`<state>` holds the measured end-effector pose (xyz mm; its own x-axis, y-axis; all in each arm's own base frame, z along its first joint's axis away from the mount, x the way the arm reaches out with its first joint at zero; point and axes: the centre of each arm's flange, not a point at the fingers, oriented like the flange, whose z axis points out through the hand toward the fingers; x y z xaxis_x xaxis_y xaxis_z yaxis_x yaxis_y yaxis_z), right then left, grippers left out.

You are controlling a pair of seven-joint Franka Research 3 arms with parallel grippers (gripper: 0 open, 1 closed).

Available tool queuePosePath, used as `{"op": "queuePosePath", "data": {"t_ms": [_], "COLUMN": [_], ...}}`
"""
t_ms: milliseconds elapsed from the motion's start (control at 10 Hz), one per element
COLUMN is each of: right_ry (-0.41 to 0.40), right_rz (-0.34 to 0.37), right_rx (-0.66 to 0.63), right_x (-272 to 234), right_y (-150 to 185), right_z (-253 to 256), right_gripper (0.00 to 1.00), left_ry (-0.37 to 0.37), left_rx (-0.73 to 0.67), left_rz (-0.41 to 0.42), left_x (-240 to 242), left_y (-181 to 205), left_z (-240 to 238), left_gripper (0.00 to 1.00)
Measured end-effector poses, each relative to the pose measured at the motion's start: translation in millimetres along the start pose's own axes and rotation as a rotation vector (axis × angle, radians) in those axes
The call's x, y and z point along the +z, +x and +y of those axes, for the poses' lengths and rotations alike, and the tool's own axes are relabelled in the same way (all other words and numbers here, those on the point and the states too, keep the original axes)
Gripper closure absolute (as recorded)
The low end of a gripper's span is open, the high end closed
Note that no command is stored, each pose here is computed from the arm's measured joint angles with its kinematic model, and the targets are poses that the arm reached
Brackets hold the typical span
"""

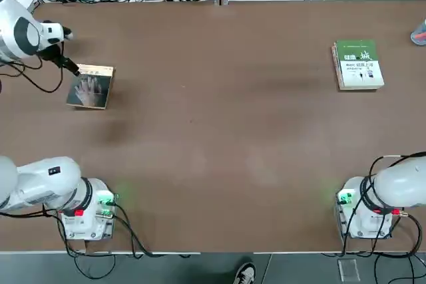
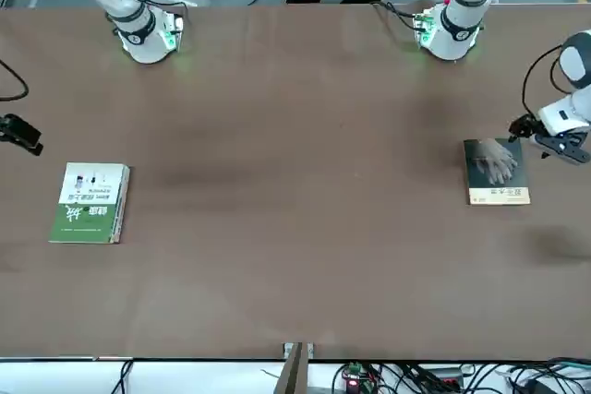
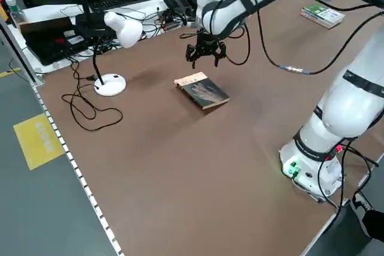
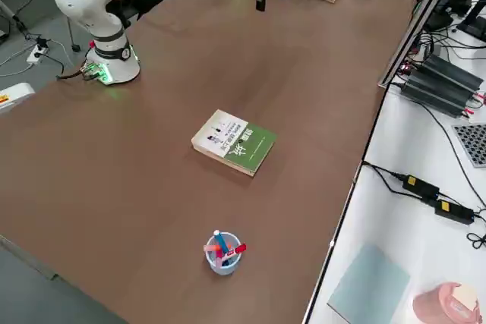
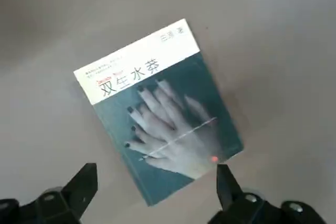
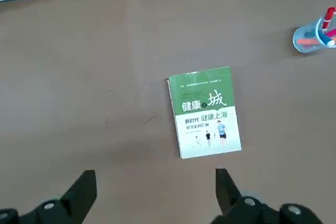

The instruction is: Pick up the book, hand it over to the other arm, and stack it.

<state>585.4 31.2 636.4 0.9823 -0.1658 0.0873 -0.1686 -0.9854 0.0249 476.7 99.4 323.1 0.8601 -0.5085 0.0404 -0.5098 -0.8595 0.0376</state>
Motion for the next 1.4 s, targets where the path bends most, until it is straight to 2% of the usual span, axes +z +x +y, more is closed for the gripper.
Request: {"op": "queuePosePath", "data": {"t_ms": [700, 1400], "right_ry": [-0.003, -0.004], "right_rz": [0.002, 0.003], "right_rx": [-0.035, -0.042], "right_x": [-1, -1], "right_y": [2, 2], "right_z": [9, 11], "right_gripper": [0.00, 0.00], "left_ry": [-0.123, -0.146], "left_rx": [0.060, 0.139], "left_rz": [0.099, 0.161], "left_x": [46, 62], "left_y": [-30, -48], "left_z": [-35, -73], "left_gripper": [0.00, 0.01]}}
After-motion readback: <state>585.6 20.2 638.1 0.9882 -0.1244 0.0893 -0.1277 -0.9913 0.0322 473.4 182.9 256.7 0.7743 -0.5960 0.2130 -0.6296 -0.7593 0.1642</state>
